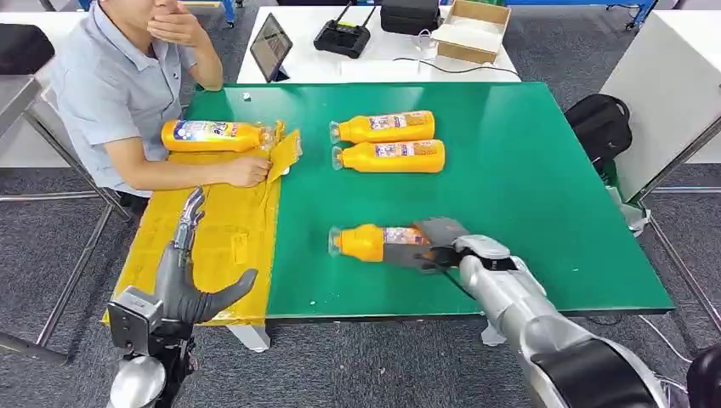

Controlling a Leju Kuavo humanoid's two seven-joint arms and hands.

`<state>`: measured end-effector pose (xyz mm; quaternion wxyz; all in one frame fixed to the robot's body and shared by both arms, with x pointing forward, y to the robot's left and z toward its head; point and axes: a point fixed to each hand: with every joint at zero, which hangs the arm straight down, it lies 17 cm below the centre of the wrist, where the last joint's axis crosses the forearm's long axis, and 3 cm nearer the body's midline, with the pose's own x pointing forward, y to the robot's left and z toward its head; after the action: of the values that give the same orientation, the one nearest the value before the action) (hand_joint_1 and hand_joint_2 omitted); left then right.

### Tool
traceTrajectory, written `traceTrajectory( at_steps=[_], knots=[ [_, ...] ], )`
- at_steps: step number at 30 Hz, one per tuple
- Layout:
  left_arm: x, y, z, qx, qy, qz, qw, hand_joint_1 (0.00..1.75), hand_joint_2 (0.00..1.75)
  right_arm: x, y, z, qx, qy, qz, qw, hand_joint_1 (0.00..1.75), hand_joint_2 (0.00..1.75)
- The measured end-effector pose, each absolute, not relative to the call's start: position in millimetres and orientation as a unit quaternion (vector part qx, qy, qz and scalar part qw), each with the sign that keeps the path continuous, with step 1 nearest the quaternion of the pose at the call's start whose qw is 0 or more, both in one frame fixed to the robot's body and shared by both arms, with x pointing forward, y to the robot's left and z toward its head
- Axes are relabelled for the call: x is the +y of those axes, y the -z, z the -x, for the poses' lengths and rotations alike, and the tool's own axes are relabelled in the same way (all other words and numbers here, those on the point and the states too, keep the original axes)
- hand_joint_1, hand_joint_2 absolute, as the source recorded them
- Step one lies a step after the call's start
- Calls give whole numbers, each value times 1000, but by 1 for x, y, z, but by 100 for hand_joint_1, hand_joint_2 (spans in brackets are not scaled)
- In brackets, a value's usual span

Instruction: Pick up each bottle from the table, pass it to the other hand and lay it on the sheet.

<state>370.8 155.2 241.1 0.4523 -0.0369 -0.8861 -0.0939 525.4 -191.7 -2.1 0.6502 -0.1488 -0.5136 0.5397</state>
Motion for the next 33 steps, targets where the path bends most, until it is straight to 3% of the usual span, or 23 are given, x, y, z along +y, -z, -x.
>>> traceTrajectory(
  at_steps=[5, 9, 26, 33],
  knots=[
    [166, -214, -368, -860, 38, 21, 509, 0, 175, -147, -33, -512, -656, -355, 66, 663, 175, 175],
    [182, -195, -369, -843, -32, -17, 537, 0, 175, -134, -53, -490, -698, -265, 47, 664, 175, 175],
    [154, -155, -358, -809, -50, 53, 583, 0, 175, -141, -85, -467, -745, -192, 31, 638, 175, 175],
    [102, -141, -344, -793, 76, 110, 594, 0, 175, -125, -100, -466, -764, -197, 10, 615, 175, 175]
  ],
)
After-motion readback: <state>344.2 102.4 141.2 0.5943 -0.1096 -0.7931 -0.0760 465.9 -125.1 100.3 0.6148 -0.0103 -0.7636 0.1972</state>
